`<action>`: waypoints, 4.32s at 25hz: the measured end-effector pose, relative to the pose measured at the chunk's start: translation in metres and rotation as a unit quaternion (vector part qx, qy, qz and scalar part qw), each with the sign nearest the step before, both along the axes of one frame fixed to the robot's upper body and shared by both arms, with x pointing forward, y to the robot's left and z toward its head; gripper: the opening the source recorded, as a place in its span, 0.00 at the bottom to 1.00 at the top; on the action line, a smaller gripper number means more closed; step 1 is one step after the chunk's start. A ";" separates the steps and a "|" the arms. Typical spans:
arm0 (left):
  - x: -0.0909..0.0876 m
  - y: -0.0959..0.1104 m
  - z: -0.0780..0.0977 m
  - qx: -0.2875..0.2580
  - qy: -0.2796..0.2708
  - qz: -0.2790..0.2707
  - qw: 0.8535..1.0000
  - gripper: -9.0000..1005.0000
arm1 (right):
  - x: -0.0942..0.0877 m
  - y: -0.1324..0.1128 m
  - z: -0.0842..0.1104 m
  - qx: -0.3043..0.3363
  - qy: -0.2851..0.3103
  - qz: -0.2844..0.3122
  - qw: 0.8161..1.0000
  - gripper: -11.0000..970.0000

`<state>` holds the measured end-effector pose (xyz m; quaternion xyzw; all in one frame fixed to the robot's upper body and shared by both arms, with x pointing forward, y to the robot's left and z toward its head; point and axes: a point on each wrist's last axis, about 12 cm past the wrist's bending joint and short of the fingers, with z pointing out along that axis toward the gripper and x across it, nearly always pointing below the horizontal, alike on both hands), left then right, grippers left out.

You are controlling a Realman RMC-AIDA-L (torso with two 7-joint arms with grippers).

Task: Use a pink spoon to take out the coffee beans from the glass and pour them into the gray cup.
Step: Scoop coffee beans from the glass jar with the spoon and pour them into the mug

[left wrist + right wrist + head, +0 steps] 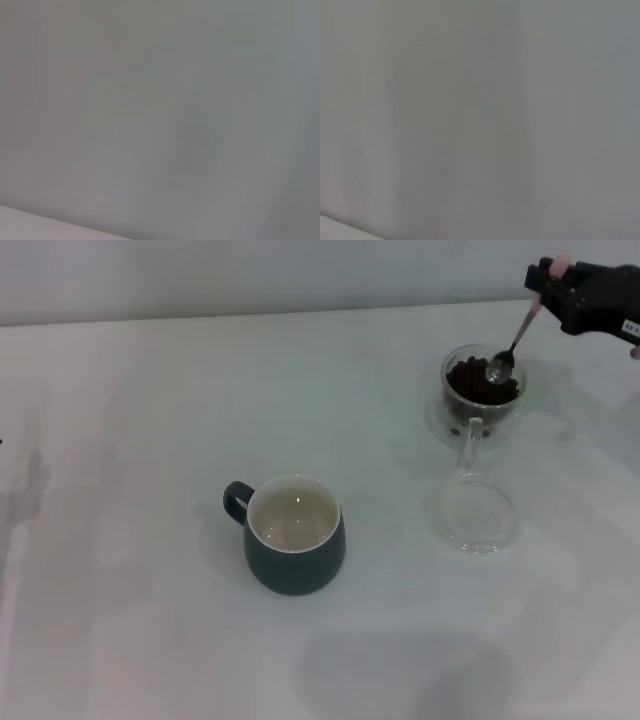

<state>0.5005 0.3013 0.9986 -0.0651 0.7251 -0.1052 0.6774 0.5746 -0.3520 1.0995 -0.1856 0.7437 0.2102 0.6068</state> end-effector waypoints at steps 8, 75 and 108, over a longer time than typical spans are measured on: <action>0.000 -0.002 -0.001 0.003 0.005 -0.007 1.000 0.80 | -0.006 0.002 -0.018 0.007 0.028 -0.014 0.999 0.17; 0.001 -0.004 0.001 0.013 -0.002 -0.025 1.000 0.80 | -0.003 -0.020 -0.033 0.470 0.247 -0.189 0.826 0.18; -0.004 -0.008 0.001 0.019 -0.013 -0.029 0.999 0.80 | -0.005 0.081 -0.030 0.415 0.360 0.023 0.835 0.20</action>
